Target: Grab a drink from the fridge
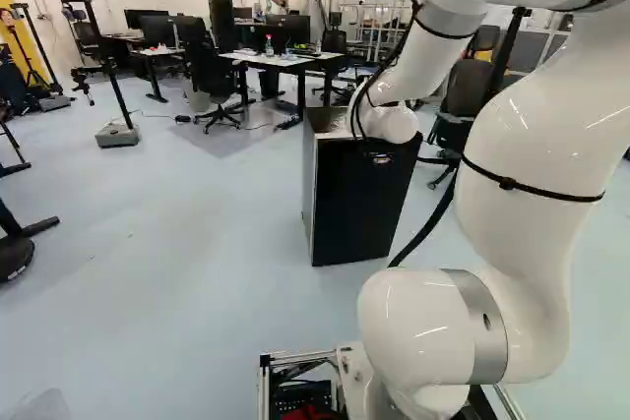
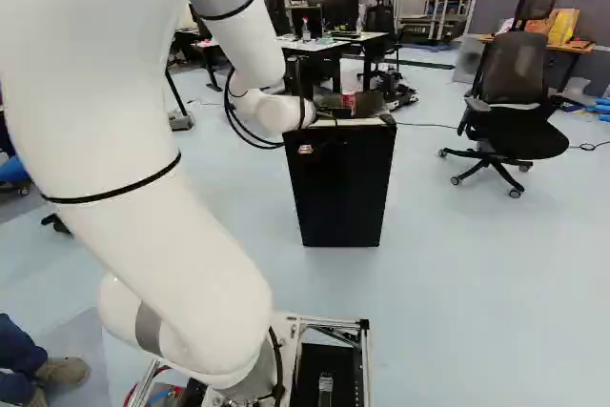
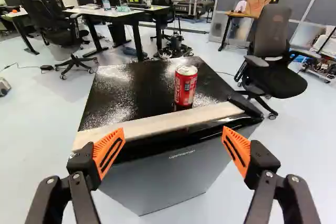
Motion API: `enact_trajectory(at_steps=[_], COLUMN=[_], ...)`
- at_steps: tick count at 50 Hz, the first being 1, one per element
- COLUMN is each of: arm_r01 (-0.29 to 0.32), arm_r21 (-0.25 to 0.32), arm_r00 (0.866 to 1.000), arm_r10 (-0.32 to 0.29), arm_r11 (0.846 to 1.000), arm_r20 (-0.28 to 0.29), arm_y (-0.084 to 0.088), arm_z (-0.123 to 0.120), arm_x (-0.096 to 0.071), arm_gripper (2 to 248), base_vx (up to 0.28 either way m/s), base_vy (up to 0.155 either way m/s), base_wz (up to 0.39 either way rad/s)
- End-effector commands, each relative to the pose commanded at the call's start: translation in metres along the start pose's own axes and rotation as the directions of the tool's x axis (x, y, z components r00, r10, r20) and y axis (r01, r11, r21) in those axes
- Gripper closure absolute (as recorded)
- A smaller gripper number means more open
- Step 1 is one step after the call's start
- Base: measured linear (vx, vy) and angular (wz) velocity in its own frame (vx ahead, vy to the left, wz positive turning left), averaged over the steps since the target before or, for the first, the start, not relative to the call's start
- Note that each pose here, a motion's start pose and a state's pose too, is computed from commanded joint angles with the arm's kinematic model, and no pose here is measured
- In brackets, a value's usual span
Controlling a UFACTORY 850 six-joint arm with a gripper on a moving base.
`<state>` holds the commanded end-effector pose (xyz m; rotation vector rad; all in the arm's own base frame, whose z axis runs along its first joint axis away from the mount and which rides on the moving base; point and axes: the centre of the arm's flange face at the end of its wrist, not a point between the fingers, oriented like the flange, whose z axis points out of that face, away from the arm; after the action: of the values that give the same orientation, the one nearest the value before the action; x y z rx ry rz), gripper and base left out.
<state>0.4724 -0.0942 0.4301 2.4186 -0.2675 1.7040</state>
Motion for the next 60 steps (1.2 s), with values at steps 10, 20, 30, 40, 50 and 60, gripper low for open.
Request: enact_trajectory(at_steps=[10,20,30,40,50,60], arm_r01=[0.020,0.036,0.038,0.036,0.034,0.032], arm_r21=[0.002,0.007,0.004,-0.003,-0.009,-0.013], arm_r00=[0.999,0.997,0.995,0.993,0.992,0.992], arm_r10=[-0.020,-0.035,-0.038,-0.036,-0.035,-0.034], arm_r11=[1.000,0.999,0.999,0.999,0.999,0.999], arm_r20=[-0.044,-0.072,-0.091,-0.109,-0.122,-0.121], arm_y=[0.006,0.008,0.010,0.012,0.015,0.017], arm_z=[0.012,0.029,0.048,0.069,0.090,0.114], arm_x=[0.007,0.014,0.021,0.027,0.033,0.031], arm_gripper=[3,3,3,3,3,3], base_vx=[0.000,0.000,0.000,0.000,0.000,0.000], base_vy=[0.000,0.000,0.000,0.000,0.000,0.000], base_wz=[0.000,0.000,0.000,0.000,0.000,0.000])
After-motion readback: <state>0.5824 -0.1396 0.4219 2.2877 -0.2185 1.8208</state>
